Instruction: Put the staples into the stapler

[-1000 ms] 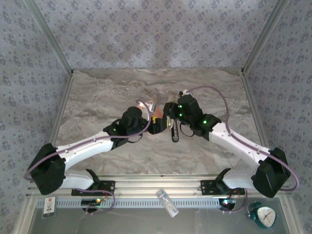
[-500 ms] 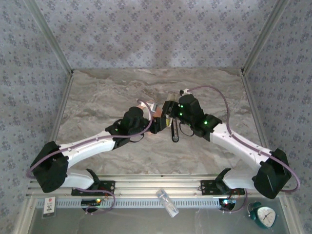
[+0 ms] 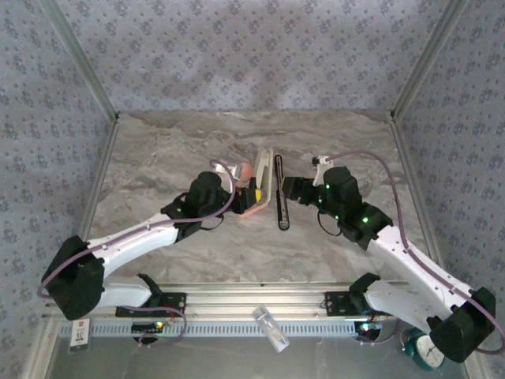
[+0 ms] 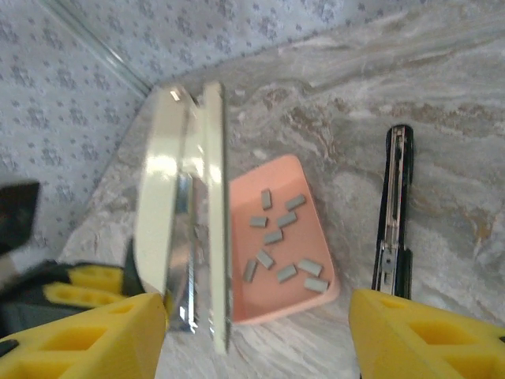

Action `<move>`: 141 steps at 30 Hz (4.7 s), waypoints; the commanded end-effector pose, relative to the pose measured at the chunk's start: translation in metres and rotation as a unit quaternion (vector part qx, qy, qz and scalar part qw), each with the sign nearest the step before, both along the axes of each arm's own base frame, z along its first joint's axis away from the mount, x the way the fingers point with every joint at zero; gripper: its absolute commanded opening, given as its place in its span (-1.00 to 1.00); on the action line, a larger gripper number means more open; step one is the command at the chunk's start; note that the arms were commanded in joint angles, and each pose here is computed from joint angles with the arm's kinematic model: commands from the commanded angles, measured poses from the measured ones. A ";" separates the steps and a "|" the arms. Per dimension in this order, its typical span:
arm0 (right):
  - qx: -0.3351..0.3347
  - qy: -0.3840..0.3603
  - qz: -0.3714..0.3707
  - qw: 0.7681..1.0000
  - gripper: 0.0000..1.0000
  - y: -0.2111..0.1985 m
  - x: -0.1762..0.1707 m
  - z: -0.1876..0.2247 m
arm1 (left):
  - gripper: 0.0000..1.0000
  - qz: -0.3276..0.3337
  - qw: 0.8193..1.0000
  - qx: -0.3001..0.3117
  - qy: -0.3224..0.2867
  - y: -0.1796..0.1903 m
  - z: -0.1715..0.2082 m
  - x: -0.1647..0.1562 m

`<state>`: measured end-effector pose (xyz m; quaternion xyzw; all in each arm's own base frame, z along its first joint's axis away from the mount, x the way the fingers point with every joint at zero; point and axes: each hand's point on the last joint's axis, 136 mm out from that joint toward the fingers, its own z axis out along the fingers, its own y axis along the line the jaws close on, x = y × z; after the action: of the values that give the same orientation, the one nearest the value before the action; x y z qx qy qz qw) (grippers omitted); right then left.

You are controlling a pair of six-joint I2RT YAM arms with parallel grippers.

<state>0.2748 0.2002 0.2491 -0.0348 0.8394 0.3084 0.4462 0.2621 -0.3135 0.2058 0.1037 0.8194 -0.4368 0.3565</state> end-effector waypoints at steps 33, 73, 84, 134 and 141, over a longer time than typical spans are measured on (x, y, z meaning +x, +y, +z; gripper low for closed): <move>-0.182 -0.033 0.119 0.976 -1.00 0.044 0.005 -0.070 | -0.98 -0.015 0.996 -0.081 -0.033 -0.002 0.074 -0.004; -0.350 0.060 0.216 0.909 -1.00 0.003 -0.051 -0.127 | -0.89 -0.023 0.992 0.125 -0.002 0.119 0.084 0.028; -0.486 0.011 0.236 0.841 -1.00 -0.026 -0.051 -0.116 | -1.00 -0.086 0.982 0.165 0.027 0.166 0.093 0.022; -0.558 -0.220 0.267 0.755 -0.07 -0.001 0.009 -0.095 | -1.00 -0.117 0.957 0.254 0.076 0.142 0.073 -0.042; -0.266 -0.129 0.177 0.939 0.08 0.041 -0.009 -0.046 | -1.00 -0.038 0.972 0.224 0.062 0.140 0.075 -0.013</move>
<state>0.2787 0.2258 0.1940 -0.4570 0.7477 0.0056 0.4816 0.2293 -0.1660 0.2578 0.2209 0.9266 -0.2396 0.1875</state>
